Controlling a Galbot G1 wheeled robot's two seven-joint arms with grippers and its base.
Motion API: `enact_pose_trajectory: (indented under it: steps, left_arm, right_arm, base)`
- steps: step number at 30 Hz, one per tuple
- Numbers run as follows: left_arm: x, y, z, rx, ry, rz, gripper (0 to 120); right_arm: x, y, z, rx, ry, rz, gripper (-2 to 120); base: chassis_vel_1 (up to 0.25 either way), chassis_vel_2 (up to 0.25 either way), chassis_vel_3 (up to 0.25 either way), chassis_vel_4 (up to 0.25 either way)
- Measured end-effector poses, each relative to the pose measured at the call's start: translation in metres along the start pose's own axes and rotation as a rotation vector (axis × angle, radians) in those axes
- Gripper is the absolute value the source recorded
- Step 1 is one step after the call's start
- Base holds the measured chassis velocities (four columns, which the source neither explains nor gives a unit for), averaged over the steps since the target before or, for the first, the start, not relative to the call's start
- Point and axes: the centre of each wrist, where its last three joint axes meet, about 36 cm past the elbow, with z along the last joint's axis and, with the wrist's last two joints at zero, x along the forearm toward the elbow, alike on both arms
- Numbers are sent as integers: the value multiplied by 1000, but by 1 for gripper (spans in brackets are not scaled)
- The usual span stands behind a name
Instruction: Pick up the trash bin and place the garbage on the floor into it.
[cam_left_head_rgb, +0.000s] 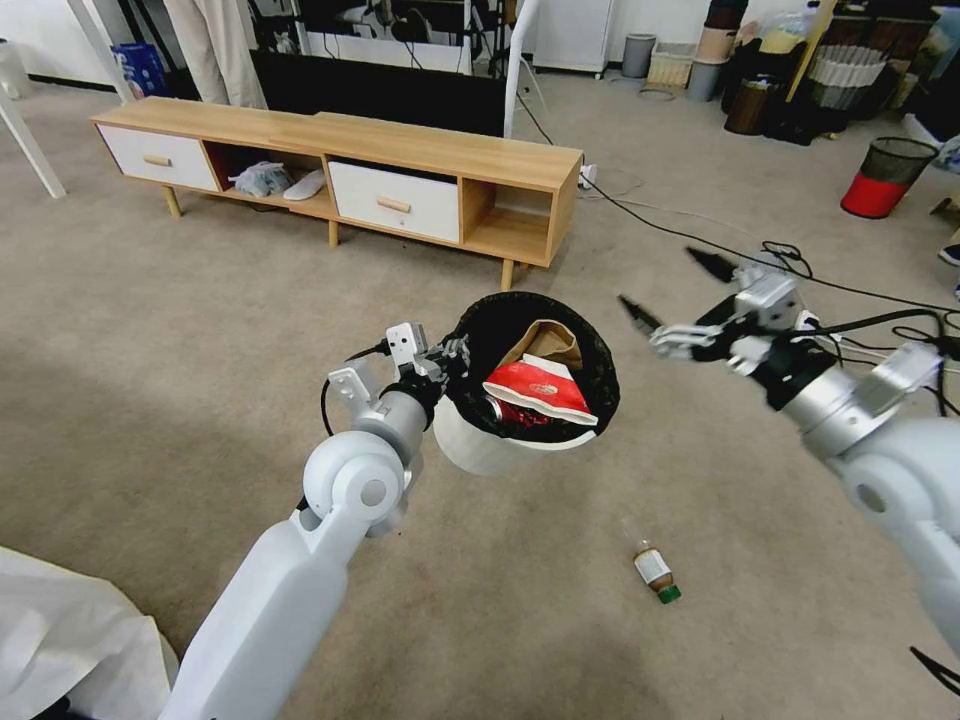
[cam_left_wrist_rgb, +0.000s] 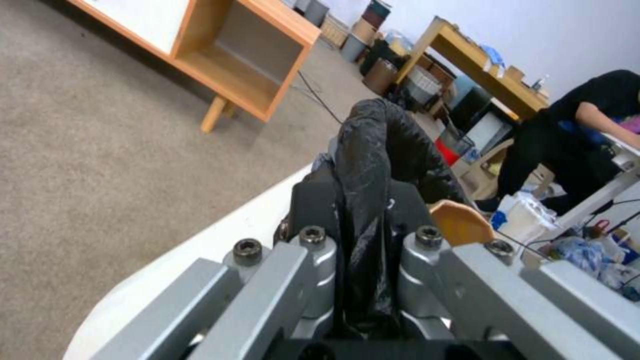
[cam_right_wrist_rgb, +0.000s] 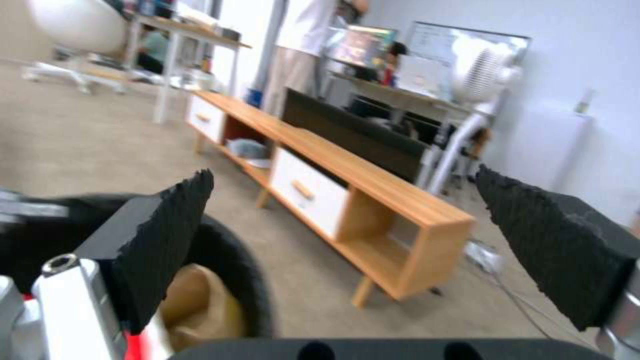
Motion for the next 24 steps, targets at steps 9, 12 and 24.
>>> enact_pose_trajectory:
  steps: [9,12,24]
  left_arm:
    - [7,6,-8,0,-20,-13,7]
    - [10,7,-10,1,-24,-16,7]
    - [16,8,-13,0,-27,-17,7]
  right_arm:
    - [22,-17,28,14,89,77,100]
    - [28,-16,48,16,136,87,100]
    - [50,5,134,-32,322,69,100]
  base:
    - [0,0,0,0]
    - [0,0,0,0]
    - [0,0,0,0]
